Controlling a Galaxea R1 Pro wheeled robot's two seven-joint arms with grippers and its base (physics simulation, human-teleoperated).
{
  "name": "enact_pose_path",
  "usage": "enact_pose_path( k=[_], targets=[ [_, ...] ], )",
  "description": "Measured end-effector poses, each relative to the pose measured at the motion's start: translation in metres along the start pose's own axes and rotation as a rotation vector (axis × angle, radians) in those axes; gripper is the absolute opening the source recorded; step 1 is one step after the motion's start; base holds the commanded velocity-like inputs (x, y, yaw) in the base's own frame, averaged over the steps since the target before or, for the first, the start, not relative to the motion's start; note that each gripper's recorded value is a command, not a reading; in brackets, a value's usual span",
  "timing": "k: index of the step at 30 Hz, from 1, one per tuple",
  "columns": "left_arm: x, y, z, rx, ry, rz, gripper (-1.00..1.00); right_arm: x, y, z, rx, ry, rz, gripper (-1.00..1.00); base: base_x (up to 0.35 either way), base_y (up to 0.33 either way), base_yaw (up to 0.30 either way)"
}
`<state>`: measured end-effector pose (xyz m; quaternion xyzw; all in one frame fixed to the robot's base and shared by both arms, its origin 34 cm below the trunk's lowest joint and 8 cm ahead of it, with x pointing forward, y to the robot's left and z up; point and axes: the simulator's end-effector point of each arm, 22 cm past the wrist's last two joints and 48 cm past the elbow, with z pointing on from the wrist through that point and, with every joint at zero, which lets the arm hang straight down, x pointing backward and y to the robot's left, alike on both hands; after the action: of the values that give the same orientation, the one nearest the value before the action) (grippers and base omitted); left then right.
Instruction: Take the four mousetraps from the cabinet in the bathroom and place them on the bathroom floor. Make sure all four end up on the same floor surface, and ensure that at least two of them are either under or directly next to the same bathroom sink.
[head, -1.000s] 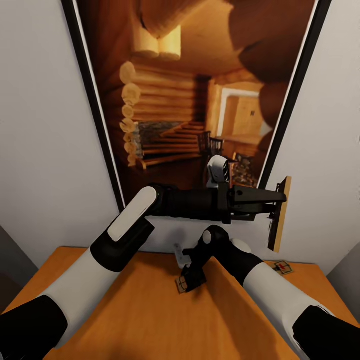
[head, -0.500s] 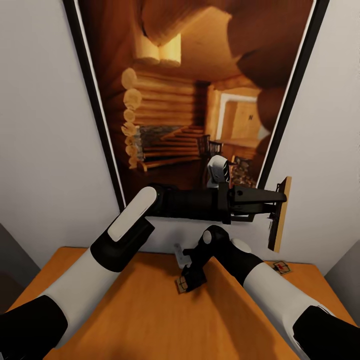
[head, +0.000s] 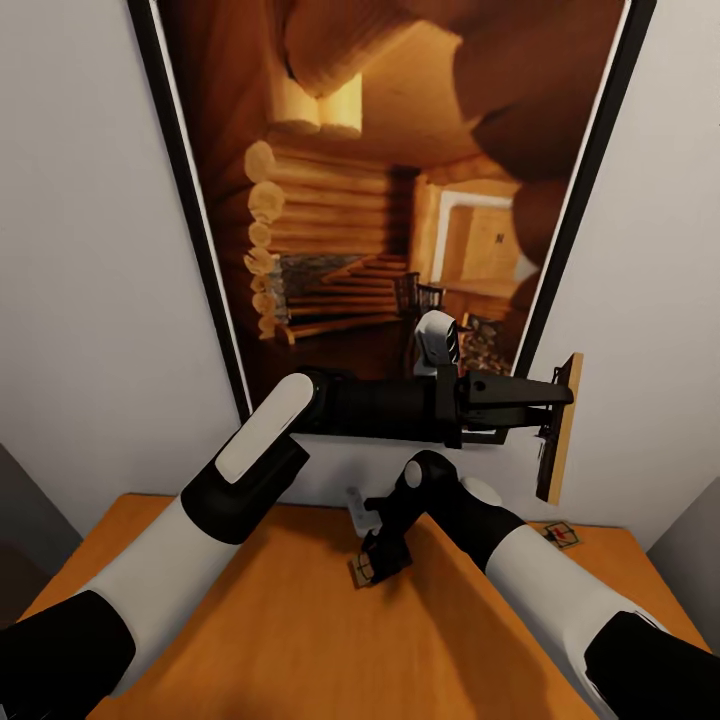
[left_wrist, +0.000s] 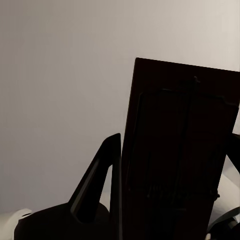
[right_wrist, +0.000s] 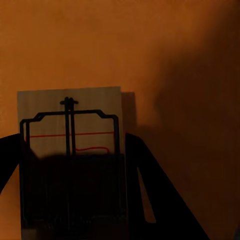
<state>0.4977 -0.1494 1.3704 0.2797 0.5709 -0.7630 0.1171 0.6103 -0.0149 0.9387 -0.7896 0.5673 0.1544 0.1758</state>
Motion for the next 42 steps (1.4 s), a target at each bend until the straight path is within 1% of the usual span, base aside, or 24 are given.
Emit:
enact_pose_path(
  k=[13,22,42],
  targets=[
    [0.0,0.0,0.0,0.0,0.0,0.0,-1.0,-0.0005,-0.0002,-0.0004,0.001,-0.002,0.0,-1.0,0.0,0.0,0.0],
    [0.0,0.0,0.0,0.0,0.0,0.0,-1.0,-0.0009,-0.0009,-0.0008,0.003,0.003,0.019,-1.0,0.0,0.0,0.0],
    [0.0,0.0,0.0001,0.0,0.0,0.0,-1.0,-0.0008,-0.001,-0.0008,0.004,0.004,0.022,-1.0,0.0,0.0,0.0]
  ],
)
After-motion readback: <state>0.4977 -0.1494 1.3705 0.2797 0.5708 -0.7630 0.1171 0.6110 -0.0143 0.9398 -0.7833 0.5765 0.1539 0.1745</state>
